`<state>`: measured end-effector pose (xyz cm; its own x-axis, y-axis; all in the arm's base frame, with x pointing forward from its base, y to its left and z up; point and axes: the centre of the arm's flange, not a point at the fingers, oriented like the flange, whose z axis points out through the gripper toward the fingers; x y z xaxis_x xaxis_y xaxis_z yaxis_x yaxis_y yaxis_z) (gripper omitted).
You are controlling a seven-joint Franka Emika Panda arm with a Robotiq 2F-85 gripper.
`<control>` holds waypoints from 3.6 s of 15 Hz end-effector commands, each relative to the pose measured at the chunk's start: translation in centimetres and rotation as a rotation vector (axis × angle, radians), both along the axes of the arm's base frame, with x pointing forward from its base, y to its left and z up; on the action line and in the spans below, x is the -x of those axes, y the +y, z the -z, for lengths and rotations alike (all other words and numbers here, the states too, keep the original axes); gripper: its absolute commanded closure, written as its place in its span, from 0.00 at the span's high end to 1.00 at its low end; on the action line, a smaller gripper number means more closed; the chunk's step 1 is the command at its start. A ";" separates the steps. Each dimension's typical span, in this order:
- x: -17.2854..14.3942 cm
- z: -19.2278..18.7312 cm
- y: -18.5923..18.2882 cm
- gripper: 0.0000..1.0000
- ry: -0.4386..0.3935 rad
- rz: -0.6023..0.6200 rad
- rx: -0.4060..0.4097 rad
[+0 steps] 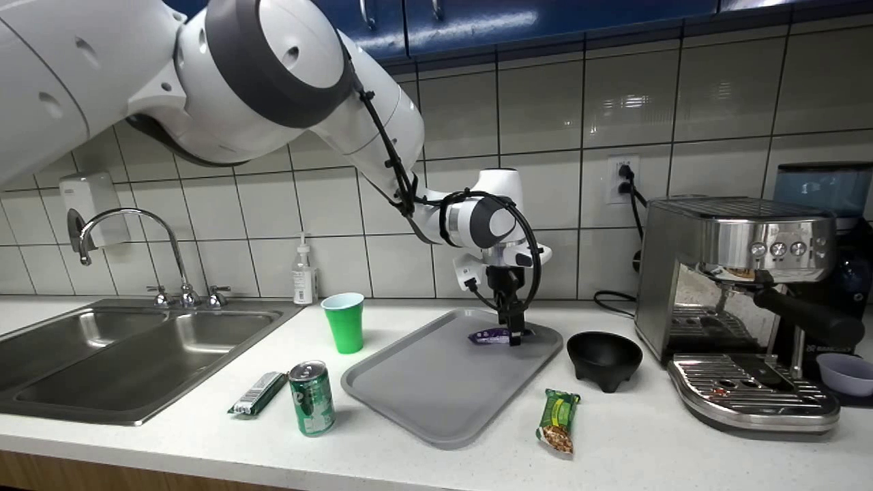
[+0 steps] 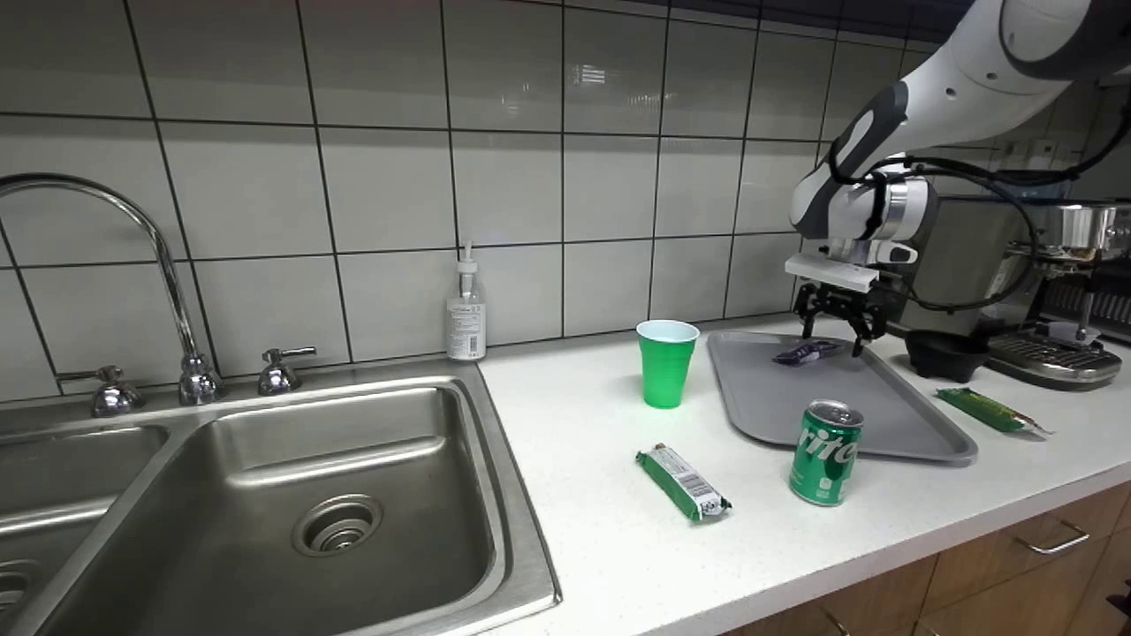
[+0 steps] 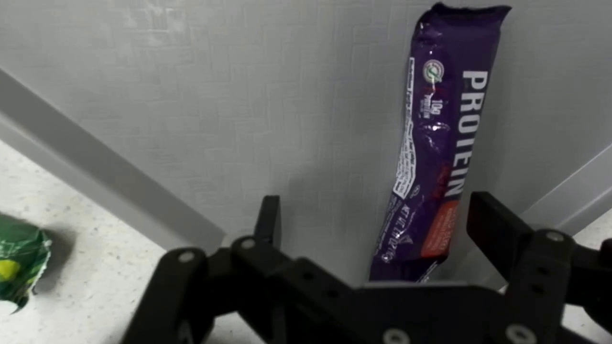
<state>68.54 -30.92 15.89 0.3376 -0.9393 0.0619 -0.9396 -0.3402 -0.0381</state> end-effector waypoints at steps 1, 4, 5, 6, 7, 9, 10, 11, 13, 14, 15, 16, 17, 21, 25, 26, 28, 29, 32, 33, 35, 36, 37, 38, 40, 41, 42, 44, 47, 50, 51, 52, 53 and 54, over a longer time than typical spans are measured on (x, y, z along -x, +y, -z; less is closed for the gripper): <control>-2.4 0.9 0.2 1.00 0.022 0.017 -0.020; -2.5 1.0 0.6 1.00 0.036 0.017 -0.027; -2.5 1.0 0.6 1.00 0.038 0.015 -0.030; -2.6 0.9 0.7 1.00 0.039 0.014 -0.032; -2.7 0.9 0.7 1.00 0.038 0.012 -0.032; -2.8 0.9 0.7 0.74 0.035 0.009 -0.032; -2.9 0.9 0.6 0.68 0.033 0.011 -0.030; -2.8 0.6 0.7 0.58 0.032 0.011 -0.029; -2.8 0.5 0.6 0.42 0.032 0.013 -0.028; -2.7 0.6 0.6 0.35 0.032 0.014 -0.027; -2.7 0.6 0.6 0.27 0.031 0.015 -0.027; -2.7 0.7 0.5 0.20 0.030 0.016 -0.026; -2.7 0.8 0.5 0.12 0.030 0.018 -0.026; -2.7 0.7 0.2 0.04 0.024 0.020 -0.026; -2.2 0.1 0.6 0.04 0.013 0.012 -0.032; -2.1 0.0 0.8 0.04 0.012 0.008 -0.032; -1.5 -1.0 1.4 0.04 0.007 -0.004 -0.032; -1.6 -1.2 1.8 0.04 0.002 -0.011 -0.030; -1.6 -2.1 3.1 0.04 -0.012 -0.036 -0.033; -1.7 -2.4 3.7 0.04 -0.014 -0.045 -0.036; -1.8 -2.8 4.9 0.04 -0.017 -0.061 -0.039; -1.8 -3.0 5.6 0.04 -0.018 -0.071 -0.040; -1.9 -3.1 6.3 0.04 -0.019 -0.081 -0.042; -2.0 -3.1 6.9 0.04 -0.019 -0.091 -0.044; -2.0 -3.1 8.4 0.04 -0.021 -0.113 -0.051; -2.1 -3.0 9.1 0.04 -0.023 -0.123 -0.053; -2.2 -2.9 9.7 0.04 -0.027 -0.130 -0.057; -2.4 -2.7 10.8 0.04 -0.029 -0.142 -0.064; -2.4 -2.5 12.3 0.04 -0.033 -0.165 -0.079; -2.4 -2.6 13.7 0.04 -0.045 -0.187 -0.087; -2.3 -2.8 14.1 0.04 -0.048 -0.197 -0.093; -2.3 -3.0 14.6 0.04 -0.051 -0.206 -0.098; -2.1 -3.2 15.0 0.04 -0.054 -0.216 -0.102; -2.0 -3.4 15.6 0.04 -0.056 -0.228 -0.105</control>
